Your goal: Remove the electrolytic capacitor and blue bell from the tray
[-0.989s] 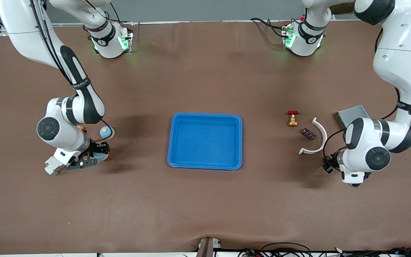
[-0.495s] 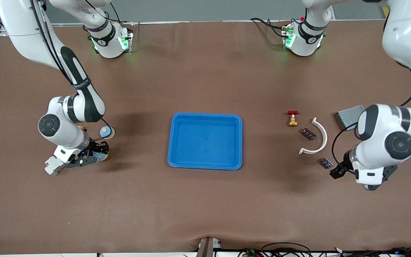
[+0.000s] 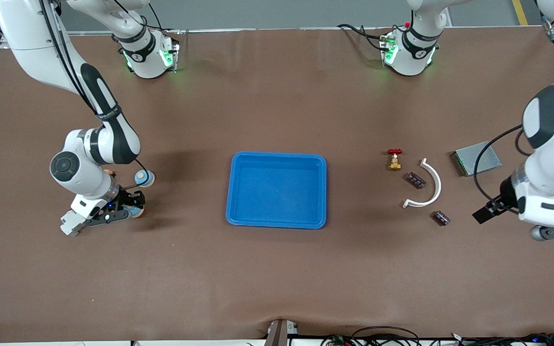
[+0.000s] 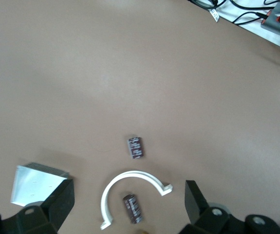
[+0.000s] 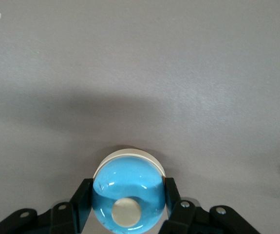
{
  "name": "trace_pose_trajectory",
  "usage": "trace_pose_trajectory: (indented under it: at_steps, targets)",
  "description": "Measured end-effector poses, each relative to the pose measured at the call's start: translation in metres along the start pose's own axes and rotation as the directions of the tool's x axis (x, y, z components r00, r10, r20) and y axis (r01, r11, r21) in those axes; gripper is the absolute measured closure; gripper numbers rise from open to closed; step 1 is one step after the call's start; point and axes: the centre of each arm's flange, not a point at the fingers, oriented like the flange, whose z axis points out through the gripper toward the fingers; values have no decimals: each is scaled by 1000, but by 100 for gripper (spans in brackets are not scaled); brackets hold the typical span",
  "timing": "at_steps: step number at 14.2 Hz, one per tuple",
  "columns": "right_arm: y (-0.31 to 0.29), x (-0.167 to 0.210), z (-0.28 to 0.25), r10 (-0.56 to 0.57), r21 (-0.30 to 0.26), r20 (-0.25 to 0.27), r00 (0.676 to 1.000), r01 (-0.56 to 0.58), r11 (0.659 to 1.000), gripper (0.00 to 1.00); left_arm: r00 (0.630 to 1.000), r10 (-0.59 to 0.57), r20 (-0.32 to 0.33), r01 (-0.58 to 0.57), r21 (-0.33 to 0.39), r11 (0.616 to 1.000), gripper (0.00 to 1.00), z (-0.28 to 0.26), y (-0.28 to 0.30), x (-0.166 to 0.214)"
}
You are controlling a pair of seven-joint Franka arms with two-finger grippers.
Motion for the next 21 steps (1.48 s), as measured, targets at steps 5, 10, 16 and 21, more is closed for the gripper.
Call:
trace_pose_trajectory:
  at_steps: [5,10,16,21]
  targets:
    - [0,-3,8,-4,1,-2,1000,4,1000,37,1000,29,2,-29,14,999,0,-63,-16,-19]
    - [-8,-2,13,-15,7,-3,1000,15,1000,37,990,138,8,-137,-14,990,0,-120,-31,-46]
    - [-8,-1,12,-15,7,-5,1000,15,1000,3,960,262,99,-262,-21,965,0,-163,-66,-80]
    - [-6,7,-15,-14,11,15,1000,14,1000,0,947,301,114,-293,-88,952,0,-183,-106,-97]
